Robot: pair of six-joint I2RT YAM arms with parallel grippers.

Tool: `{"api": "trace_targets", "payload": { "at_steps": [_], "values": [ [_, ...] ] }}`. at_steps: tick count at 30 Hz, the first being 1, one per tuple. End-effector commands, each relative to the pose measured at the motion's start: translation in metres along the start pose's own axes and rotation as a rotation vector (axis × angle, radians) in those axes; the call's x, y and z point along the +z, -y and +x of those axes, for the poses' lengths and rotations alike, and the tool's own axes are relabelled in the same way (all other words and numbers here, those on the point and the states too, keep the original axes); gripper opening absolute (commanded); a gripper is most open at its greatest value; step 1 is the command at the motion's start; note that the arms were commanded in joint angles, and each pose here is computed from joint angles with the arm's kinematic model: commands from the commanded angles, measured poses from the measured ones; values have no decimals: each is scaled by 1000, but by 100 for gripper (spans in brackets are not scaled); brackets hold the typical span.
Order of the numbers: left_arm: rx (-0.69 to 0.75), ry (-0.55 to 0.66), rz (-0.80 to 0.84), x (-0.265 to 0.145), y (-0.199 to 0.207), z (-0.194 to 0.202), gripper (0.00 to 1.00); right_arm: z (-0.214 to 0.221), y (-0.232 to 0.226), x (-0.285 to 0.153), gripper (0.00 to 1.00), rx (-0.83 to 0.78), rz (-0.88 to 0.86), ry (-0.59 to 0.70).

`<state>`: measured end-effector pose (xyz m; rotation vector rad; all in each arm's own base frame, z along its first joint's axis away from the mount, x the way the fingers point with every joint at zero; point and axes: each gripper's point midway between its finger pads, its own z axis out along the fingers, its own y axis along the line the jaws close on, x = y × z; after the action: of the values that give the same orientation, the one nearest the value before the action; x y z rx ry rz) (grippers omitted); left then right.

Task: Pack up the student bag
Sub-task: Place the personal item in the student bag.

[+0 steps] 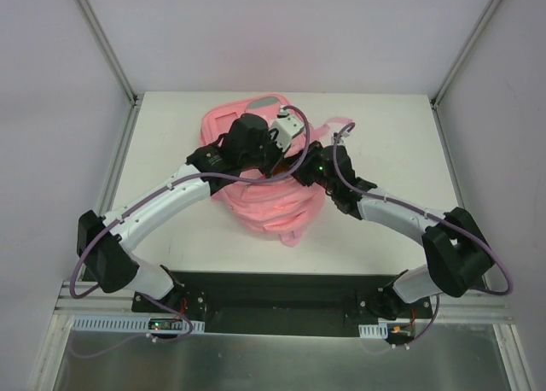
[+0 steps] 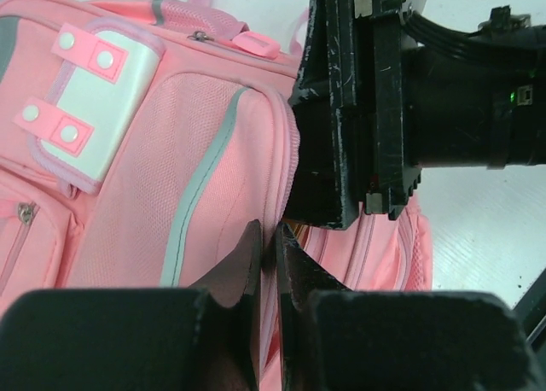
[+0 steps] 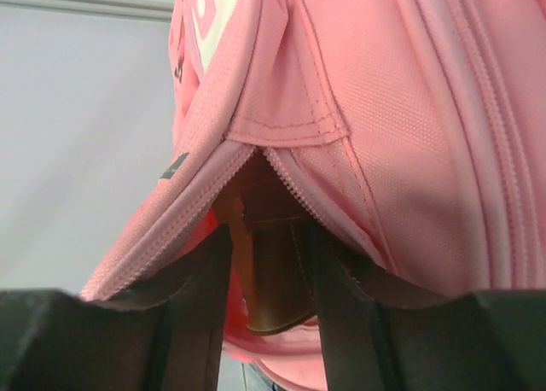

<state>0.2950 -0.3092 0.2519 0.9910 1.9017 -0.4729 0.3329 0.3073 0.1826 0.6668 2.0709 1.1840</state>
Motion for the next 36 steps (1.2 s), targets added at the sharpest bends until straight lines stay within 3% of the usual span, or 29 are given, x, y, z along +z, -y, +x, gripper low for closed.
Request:
{"api": "trace_targets", "payload": {
  "at_steps": [1, 4, 10, 14, 15, 16, 22, 31, 33, 36],
  "values": [
    [-5, 171, 82, -33, 23, -46, 0, -32, -34, 14, 54, 62, -166, 165],
    [-5, 166, 53, -33, 18, -44, 0, -26, -36, 4, 73, 18, -211, 145],
    [-18, 142, 6, -28, 10, -36, 0, -22, -11, -34, 79, -98, -181, 154],
    [-33, 136, -21, -26, 5, -35, 0, -30, 10, -55, 68, -139, -73, 194],
    [-34, 136, -18, -26, 6, -35, 0, -31, 6, -59, 61, -140, -81, 196],
    [-35, 135, -19, -26, 5, -35, 0, -30, 4, -61, 48, -163, -90, 190],
    [-33, 141, -23, -26, 5, -38, 0, -8, -6, -65, 19, -220, -80, 70],
    [-34, 142, -21, -26, 5, -39, 0, 19, -31, -53, 18, -218, -145, -14],
    [-34, 143, -18, -26, 5, -39, 0, 27, -16, -40, 18, -205, -82, -57],
    [-33, 145, -9, -27, 7, -40, 0, 28, -22, -27, 19, -197, -116, -39]
  ]
}}
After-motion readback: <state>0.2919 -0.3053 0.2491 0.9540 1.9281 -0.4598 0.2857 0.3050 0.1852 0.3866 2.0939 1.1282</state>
